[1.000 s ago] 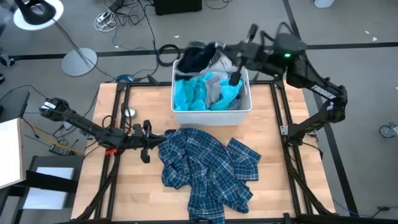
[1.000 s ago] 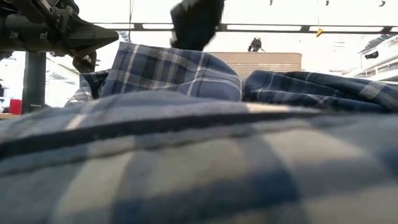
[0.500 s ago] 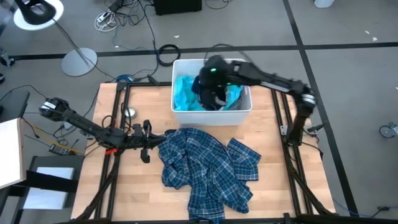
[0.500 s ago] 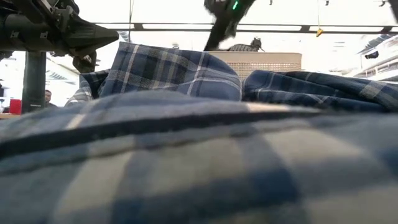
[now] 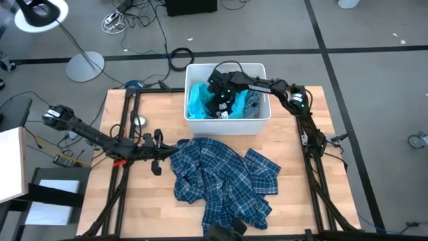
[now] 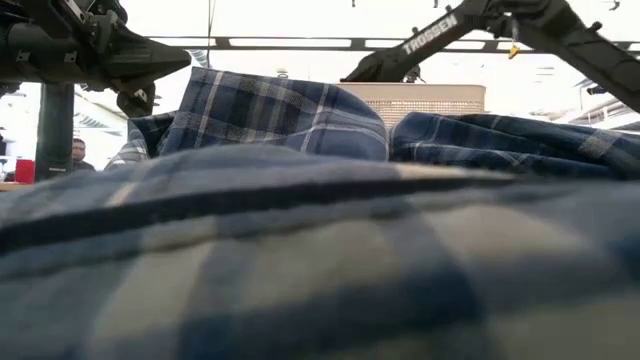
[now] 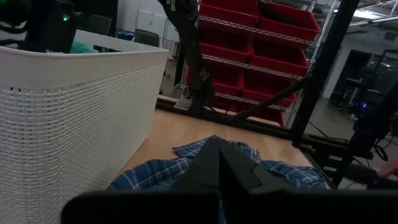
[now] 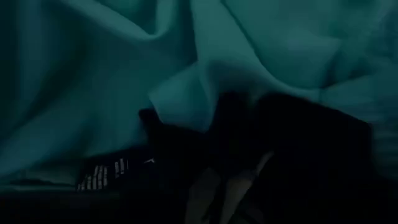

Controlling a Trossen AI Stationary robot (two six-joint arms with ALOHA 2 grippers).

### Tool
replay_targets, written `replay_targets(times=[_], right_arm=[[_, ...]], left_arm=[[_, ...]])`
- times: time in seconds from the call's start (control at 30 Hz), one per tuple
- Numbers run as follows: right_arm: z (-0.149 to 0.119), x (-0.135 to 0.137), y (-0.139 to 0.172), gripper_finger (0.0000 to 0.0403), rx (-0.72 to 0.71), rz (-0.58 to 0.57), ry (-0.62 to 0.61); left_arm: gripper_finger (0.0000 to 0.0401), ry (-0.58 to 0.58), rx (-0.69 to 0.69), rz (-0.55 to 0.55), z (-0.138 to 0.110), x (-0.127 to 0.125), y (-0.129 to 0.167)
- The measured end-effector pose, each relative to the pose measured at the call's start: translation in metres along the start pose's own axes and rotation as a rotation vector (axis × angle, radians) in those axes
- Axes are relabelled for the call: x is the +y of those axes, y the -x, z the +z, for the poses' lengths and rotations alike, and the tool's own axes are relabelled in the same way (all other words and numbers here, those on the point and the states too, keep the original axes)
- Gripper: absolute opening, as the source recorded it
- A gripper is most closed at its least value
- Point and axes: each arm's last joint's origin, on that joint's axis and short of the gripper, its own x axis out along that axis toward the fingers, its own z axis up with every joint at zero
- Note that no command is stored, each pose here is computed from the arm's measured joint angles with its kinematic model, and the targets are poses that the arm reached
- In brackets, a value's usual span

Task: Sort clothes
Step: Put the black boxers into the white bin, then put the blue shirt into the white bin

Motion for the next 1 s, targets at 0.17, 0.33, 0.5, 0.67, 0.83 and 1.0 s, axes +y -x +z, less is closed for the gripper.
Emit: replay_targets(times=[0.17,0.33,0.5,0.67,0.83,1.0], right_arm=[[0.0,-0.001,-0.005,0.0193,0.017,0.025,0.021],[-0.001,0.003,0.046,0.0195,-0.047,0.054,0.049],[-0.007,0.012,0.148,0.0195,-0.274,0.1,0.109],[-0.036,0.022,0.237,0.0193,-0.479,0.122,0.174],[-0.079,0.042,0.291,0.0193,-0.529,0.145,0.255],[-0.121,0.056,0.312,0.0189,-0.474,0.035,0.271]], left_arm=[[0.0002,-0.002,0.001,0.0,0.0,0.0,0.0],[0.0002,-0.003,0.002,0.001,0.0,0.0,0.0],[0.0002,-0.003,0.003,0.001,0.0,0.0,0.0],[0.0002,-0.003,0.003,0.001,0.0,0.0,0.0],[0.0002,-0.003,0.002,0.001,0.0,0.0,0.0],[0.0002,-0.002,0.002,0.001,0.0,0.0,0.0]])
